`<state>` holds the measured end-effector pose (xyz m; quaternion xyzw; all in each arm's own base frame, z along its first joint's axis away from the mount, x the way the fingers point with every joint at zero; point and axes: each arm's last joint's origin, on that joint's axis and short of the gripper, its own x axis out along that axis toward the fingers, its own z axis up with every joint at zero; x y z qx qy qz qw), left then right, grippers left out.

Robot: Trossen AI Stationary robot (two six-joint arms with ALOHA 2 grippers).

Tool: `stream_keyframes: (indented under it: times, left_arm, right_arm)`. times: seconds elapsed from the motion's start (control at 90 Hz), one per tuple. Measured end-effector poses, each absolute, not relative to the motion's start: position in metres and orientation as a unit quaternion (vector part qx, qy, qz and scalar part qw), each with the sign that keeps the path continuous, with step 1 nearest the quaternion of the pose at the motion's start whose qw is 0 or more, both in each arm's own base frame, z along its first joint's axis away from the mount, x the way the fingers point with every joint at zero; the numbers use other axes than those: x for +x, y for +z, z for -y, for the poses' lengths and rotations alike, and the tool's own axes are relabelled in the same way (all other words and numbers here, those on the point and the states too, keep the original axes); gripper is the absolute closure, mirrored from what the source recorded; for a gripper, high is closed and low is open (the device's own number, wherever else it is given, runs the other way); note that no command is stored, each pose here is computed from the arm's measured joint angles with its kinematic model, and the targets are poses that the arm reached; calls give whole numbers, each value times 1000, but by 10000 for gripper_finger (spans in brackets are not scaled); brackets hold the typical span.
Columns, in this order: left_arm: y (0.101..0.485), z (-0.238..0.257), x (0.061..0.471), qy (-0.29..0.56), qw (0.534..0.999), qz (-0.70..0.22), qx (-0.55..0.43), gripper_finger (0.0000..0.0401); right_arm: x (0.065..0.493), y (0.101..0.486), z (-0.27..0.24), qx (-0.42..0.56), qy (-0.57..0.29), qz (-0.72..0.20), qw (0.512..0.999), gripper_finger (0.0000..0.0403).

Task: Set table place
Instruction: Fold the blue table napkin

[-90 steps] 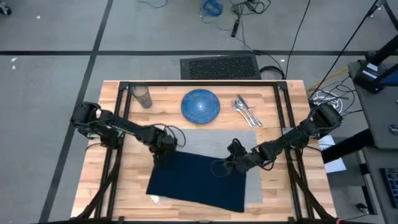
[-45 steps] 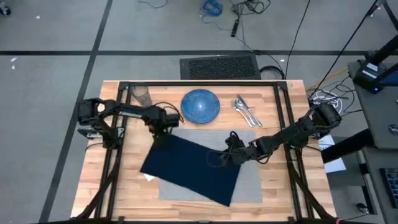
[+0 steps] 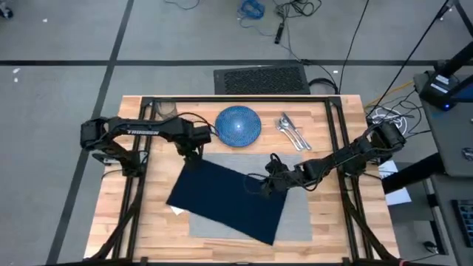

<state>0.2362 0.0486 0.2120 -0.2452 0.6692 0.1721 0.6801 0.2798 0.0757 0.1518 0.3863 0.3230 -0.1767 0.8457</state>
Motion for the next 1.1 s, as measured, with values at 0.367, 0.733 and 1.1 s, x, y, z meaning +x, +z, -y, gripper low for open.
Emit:
stream_keyframes:
  times: [0.367, 0.733, 1.1]
  left_arm:
    - [205, -20, 222, 243, 669, -654, -256, 251]
    - [192, -6, 180, 292, 667, -557, -399, 251]
    - [169, 9, 167, 303, 652, -536, -443, 251]
  right_arm:
    - [281, 153, -73, 392, -174, -320, 845, 403]
    - [281, 152, -74, 387, -164, -327, 847, 403]
    - [281, 152, -74, 381, -164, -330, 848, 403]
